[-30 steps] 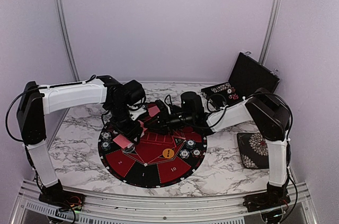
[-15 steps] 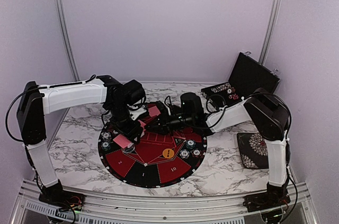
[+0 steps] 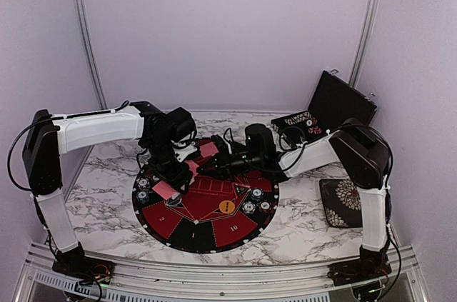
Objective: Distribute texas hold em gaming equipment
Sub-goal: Pick up the poker card from the face-down deck piles, then distribute the poker card in the big blind area.
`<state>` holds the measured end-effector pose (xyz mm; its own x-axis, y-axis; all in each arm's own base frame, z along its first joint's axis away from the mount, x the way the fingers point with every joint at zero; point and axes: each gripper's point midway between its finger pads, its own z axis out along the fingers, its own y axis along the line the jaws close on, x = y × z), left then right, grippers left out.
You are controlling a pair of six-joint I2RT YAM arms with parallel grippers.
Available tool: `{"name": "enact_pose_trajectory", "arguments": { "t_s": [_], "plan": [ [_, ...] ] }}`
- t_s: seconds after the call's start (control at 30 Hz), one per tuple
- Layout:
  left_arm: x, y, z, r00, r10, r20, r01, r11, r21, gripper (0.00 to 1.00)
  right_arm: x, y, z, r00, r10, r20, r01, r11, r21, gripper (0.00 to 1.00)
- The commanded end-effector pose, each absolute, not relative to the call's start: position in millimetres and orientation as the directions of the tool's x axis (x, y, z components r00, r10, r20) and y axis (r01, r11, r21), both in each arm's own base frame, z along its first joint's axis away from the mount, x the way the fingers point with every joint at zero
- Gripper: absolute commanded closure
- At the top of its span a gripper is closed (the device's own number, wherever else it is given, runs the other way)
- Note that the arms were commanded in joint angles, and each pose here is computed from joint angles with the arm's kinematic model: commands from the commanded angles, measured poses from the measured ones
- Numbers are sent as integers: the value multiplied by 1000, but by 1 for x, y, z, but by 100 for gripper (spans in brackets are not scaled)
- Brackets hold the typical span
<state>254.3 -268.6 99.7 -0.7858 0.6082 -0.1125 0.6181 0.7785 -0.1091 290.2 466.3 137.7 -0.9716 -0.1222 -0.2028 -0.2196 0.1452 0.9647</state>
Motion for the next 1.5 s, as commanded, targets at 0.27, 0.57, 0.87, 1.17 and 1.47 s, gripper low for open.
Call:
{"name": "enact_pose_trajectory", "arguments": {
  "t_s": [0.27, 0.57, 0.87, 1.17, 1.47],
  "plan": [
    [252, -268, 105, -781, 615, -106, 624, 772, -123, 53, 303, 454, 169, -969, -75, -234, -240, 81, 967, 100],
    [252, -268, 105, -782, 614, -105, 623, 773, -122, 53, 304, 445, 173, -971, -62, -229, -233, 67, 970, 100],
    [252, -267, 104, -783, 613, -105, 622, 774, -119, 53, 304, 438, 176, -972, -48, -231, -233, 63, 970, 100],
    [252, -267, 103, -783, 614, -103, 622, 774, -120, 53, 305, 430, 177, -973, -32, -229, -231, 63, 971, 100],
    [252, -268, 103, -782, 615, -102, 623, 773, -121, 53, 306, 420, 176, -973, -8, -231, -231, 82, 969, 100]
  ]
}}
